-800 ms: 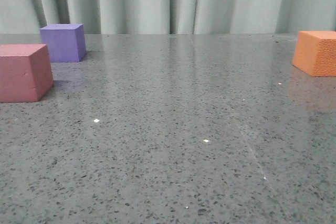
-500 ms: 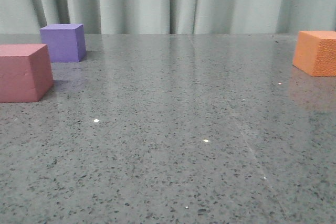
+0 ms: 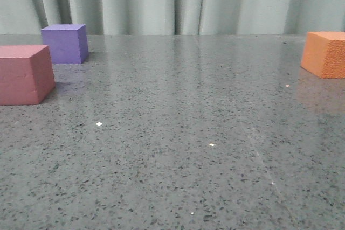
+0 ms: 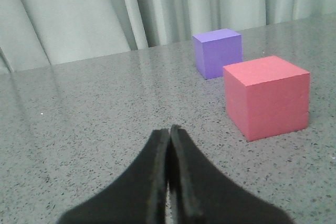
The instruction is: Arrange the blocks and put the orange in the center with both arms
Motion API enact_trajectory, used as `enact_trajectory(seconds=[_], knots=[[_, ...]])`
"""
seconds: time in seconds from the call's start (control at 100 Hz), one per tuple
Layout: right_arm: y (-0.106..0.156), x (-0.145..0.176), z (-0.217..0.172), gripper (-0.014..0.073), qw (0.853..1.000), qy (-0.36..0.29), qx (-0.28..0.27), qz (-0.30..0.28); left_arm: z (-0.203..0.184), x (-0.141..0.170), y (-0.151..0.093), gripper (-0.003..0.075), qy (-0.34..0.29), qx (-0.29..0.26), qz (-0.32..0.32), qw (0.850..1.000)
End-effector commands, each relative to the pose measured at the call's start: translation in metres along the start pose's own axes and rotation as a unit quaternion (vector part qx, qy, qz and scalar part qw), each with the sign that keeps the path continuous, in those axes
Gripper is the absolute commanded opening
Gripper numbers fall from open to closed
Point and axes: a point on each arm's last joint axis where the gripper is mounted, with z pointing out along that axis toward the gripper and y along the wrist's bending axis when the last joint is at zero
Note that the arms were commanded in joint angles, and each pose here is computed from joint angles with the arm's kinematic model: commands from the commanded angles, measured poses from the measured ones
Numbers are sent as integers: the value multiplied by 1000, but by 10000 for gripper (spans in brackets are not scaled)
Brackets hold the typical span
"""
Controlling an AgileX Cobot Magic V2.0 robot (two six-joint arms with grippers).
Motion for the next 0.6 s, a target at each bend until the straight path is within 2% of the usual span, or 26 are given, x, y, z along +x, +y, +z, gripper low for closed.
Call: enact_trajectory(seconds=[0.0, 0.16, 0.31, 0.44, 0.59], knots=[[2, -21, -4, -67, 997, -73, -8, 10, 0, 9, -2, -19, -29, -1, -4, 1000], [6, -49, -11, -67, 997, -47, -9, 60, 0, 9, -2, -19, -29, -1, -4, 1000], [11, -90, -16, -67, 997, 48, 4, 60, 0, 9, -2, -19, -29, -1, -4, 1000], [15, -118, -2, -67, 986, 159, 21, 53, 0, 9, -2, -19, -29, -1, -4, 1000], [18, -147, 29, -67, 970, 238, 31, 44, 0, 9, -2, -19, -29, -1, -4, 1000]])
